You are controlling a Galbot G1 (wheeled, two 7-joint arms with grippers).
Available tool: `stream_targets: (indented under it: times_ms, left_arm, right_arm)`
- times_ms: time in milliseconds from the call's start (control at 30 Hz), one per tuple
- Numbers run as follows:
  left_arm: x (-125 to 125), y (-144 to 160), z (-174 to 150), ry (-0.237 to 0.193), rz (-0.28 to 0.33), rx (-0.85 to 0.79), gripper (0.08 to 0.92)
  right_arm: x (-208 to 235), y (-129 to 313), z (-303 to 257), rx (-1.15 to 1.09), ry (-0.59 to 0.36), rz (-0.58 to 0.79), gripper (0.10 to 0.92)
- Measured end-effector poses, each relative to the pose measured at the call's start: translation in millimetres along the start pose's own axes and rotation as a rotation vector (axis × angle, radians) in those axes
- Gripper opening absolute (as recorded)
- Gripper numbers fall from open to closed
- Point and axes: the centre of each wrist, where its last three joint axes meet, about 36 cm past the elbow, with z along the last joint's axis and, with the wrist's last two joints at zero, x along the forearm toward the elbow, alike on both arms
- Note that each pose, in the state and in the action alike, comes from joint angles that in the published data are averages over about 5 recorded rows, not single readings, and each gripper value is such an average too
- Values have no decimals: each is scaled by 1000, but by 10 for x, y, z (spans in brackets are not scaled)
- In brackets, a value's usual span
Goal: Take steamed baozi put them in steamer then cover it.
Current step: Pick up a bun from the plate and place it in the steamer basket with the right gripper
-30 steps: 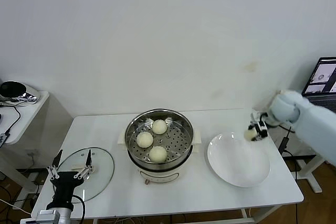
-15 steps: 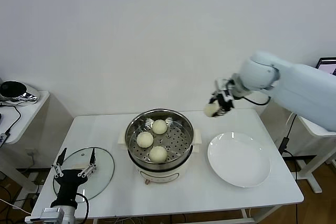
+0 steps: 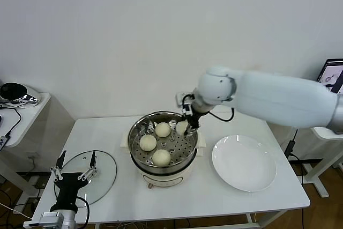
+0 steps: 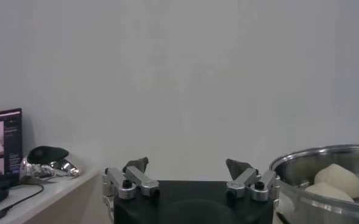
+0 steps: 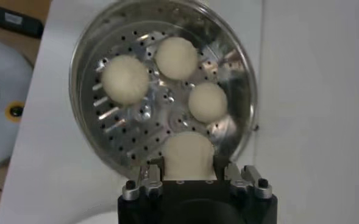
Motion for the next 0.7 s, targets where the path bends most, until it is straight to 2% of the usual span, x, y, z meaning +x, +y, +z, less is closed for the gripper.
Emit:
stream_targets:
  times_ms: [533, 700]
  left_arm:
    - [13, -2, 4, -1, -8, 5, 823]
    - [7, -8, 10, -1, -8, 6, 823]
  right_arm:
    - [-642, 27, -140, -4, 66, -26, 519]
    - [-701, 34, -128, -13, 69, -30, 600]
